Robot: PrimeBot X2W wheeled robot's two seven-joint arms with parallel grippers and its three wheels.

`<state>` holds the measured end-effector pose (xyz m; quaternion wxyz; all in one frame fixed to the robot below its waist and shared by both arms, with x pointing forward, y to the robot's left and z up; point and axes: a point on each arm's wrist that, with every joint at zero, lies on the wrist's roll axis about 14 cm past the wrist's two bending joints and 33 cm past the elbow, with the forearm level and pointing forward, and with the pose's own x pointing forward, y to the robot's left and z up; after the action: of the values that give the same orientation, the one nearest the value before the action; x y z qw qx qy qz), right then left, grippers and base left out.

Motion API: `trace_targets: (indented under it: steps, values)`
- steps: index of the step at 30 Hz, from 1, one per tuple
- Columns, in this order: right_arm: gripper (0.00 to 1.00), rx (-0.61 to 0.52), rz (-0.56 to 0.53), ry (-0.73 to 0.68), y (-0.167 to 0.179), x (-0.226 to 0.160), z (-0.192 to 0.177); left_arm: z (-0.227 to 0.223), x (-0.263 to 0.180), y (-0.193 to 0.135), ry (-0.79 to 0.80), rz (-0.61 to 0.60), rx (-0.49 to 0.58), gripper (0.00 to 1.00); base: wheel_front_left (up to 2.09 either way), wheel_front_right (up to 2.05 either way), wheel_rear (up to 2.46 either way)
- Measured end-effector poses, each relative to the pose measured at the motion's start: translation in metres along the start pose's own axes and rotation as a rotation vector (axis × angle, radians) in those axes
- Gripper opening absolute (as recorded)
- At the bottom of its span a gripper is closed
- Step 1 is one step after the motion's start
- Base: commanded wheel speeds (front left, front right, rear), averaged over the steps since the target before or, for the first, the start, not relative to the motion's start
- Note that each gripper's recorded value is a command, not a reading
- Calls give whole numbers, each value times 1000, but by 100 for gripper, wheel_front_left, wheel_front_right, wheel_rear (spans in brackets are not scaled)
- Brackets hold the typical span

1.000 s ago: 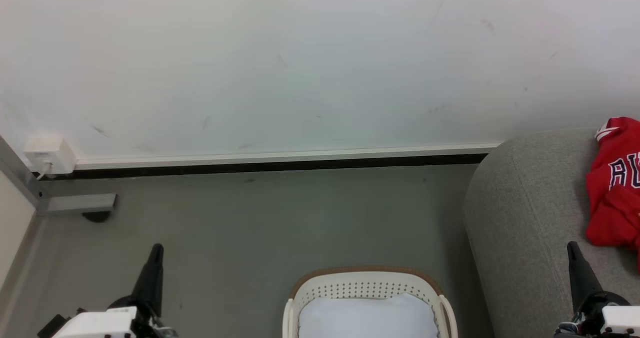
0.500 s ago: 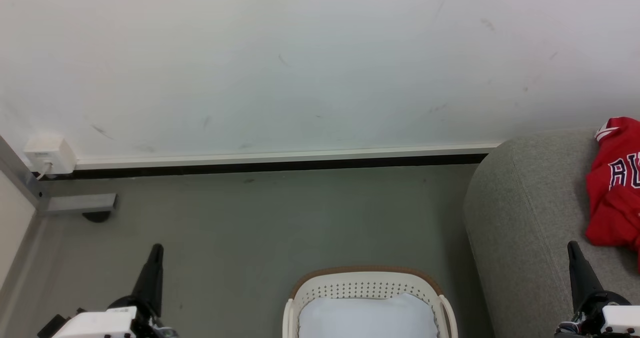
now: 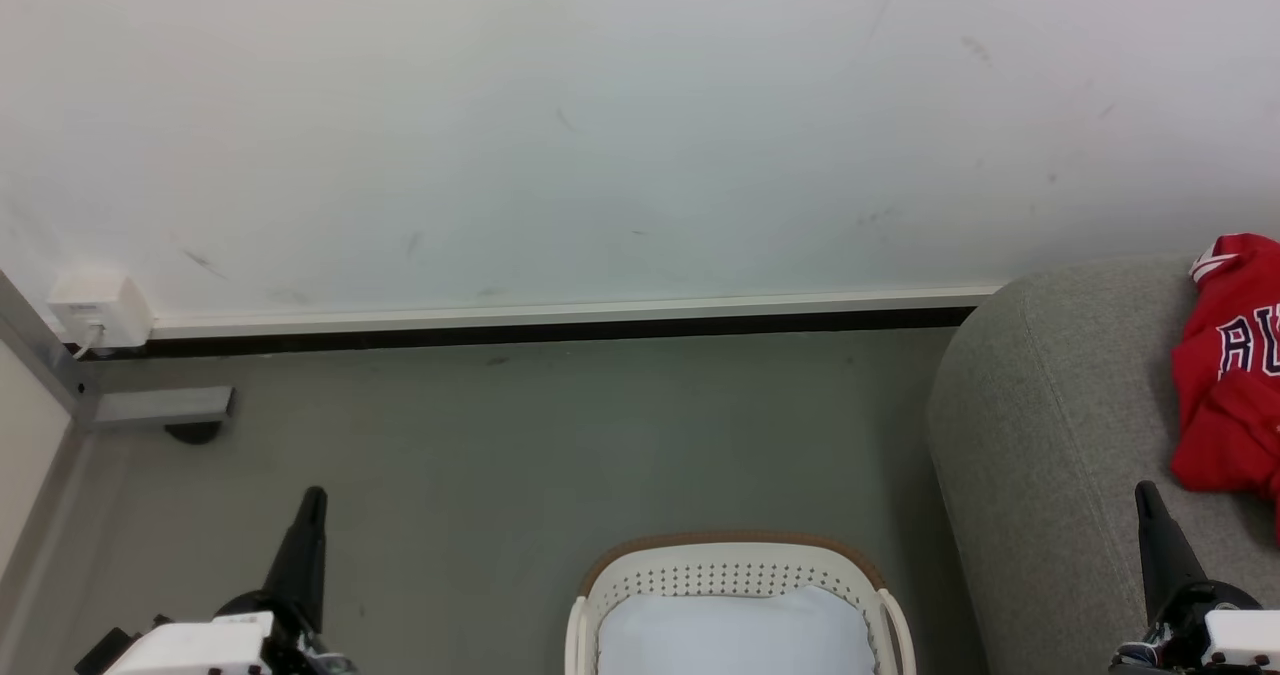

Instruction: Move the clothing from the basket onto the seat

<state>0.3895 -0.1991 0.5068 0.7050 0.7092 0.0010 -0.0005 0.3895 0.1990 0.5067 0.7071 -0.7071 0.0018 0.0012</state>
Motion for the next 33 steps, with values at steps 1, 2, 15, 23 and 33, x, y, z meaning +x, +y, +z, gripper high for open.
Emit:
trace_targets:
  steps: [1,2,15,23,33]
  values:
    - [0,0,0,0,0,0,0,0,0,0,0,0,0,0,0,0,0]
    - [0,0,0,0,0,0,0,0,0,0,0,0,0,0,0,0,0]
    - [0,0,0,0,0,0,0,0,0,0,0,0,0,0,0,0,0]
    - [0,0,0,0,0,0,0,0,0,0,0,-1,0,0,0,0,0]
    - [0,0,0,0,0,0,0,0,0,0,0,-2,0,0,0,0,0]
